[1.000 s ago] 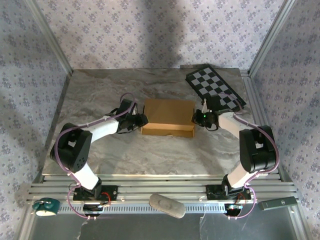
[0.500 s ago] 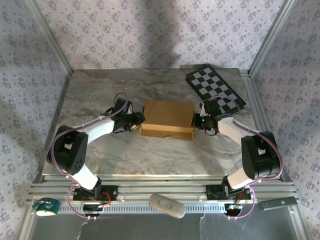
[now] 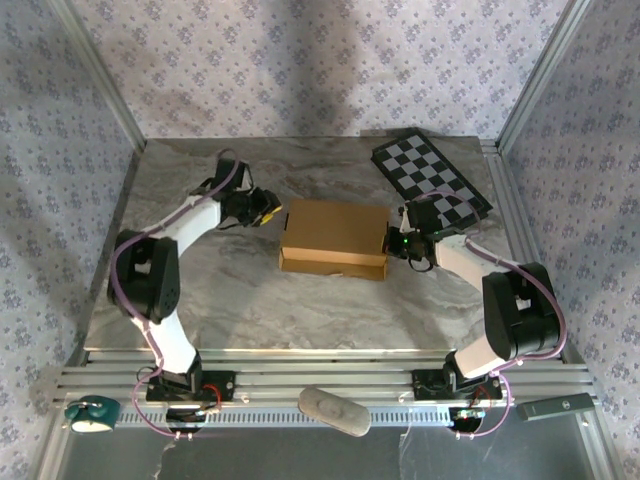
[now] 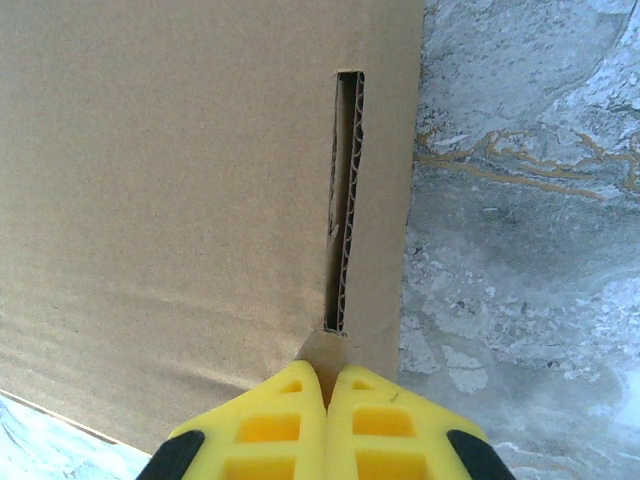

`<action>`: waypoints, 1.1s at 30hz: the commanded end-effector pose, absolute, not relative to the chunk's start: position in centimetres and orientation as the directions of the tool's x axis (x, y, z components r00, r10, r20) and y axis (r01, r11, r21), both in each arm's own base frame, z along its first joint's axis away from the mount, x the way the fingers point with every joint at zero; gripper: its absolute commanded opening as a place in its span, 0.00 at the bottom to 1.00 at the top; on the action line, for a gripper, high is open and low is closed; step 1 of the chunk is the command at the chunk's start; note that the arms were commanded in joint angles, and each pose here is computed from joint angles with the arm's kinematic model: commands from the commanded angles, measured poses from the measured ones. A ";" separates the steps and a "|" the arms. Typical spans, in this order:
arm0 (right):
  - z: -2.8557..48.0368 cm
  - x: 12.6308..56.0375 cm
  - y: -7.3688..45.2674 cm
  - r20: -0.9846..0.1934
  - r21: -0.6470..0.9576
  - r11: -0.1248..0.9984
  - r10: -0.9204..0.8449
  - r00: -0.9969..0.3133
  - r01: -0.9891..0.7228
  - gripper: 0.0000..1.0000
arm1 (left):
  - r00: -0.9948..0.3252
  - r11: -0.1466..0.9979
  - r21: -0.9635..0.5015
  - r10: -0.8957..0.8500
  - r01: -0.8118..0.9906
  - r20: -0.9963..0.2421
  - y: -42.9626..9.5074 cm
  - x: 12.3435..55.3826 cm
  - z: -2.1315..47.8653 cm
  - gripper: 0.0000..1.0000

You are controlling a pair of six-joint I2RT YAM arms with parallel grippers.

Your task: Fold the paper box

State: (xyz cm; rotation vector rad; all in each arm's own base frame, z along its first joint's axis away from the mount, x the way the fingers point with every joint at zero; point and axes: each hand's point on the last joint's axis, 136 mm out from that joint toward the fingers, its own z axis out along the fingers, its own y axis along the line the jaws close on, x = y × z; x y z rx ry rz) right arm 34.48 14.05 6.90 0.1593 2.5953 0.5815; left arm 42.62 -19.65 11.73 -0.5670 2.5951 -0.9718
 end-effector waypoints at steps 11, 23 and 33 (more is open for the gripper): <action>3.5 31.6 13.0 -0.301 0.345 0.937 0.157 -0.940 0.046 0.00 | -0.972 0.769 -0.630 -0.216 -0.113 -0.089 -22.0 42.4 8.4 0.23; 3.5 31.7 13.1 -0.297 0.346 0.937 0.159 -0.942 0.049 0.00 | -0.980 0.797 -0.596 -0.180 -0.097 -0.081 -21.8 41.9 6.8 0.21; 3.4 32.0 13.1 -0.296 0.350 0.935 0.161 -0.942 0.050 0.00 | -0.984 0.831 -0.552 -0.146 -0.064 -0.106 -21.0 41.4 6.5 0.15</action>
